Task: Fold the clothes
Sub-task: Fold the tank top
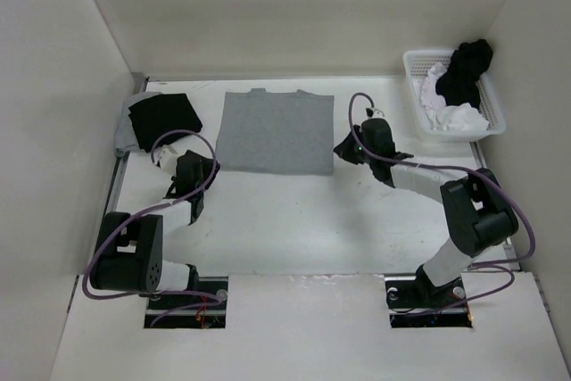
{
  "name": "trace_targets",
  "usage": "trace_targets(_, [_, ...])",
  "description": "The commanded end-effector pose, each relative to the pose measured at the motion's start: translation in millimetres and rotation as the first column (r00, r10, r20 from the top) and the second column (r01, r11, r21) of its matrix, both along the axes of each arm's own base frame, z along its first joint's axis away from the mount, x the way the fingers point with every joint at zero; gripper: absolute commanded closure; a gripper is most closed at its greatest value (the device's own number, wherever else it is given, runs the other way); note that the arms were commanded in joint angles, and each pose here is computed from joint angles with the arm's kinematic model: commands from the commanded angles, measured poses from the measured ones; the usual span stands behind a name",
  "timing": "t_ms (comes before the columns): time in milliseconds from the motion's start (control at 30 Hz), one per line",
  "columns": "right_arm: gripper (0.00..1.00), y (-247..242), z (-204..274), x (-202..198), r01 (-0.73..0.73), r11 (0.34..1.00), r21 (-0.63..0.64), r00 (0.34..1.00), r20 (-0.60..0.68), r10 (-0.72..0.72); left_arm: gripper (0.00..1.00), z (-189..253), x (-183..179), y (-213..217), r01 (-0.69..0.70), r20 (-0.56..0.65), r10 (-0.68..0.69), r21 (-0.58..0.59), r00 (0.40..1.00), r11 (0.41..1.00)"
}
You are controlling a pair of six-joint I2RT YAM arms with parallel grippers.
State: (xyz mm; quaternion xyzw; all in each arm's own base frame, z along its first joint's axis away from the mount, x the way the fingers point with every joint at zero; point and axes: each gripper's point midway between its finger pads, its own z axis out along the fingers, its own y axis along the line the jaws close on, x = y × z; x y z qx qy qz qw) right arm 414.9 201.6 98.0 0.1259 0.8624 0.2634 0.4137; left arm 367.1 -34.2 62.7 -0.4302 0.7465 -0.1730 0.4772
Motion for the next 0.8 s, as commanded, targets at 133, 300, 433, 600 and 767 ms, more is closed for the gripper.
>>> trace_targets(133, [0.84,13.0,1.2,-22.5,0.016,0.994,0.112,0.998,0.058,-0.023,0.51,3.9,9.0,-2.7,0.036,0.091,-0.025,-0.126,0.995,0.991])
trace_targets(300, [0.63,10.3,-18.1,-35.5,0.040,0.993,0.115,0.999,0.031,-0.043,0.53,-12.6,14.3,-5.8,0.035,0.075,-0.021,-0.189,0.997,0.981])
trace_targets(433, [0.58,11.5,-33.6,-36.8,0.062,0.989,0.132,0.998,-0.016,-0.060,0.63,-22.2,16.7,-1.2,0.012,0.061,0.001,-0.203,0.998,0.979])
trace_targets(600, [0.57,20.5,-41.7,-37.1,0.051,0.985,0.166,0.997,-0.062,-0.041,0.76,-26.3,16.6,-0.1,0.004,0.052,0.007,-0.205,0.999,0.979])
trace_targets(767, [0.56,18.6,-49.2,-45.8,0.058,0.984,0.168,0.994,-0.100,-0.041,0.83,-29.3,14.7,0.5,-0.002,0.041,0.011,-0.205,0.999,0.979])
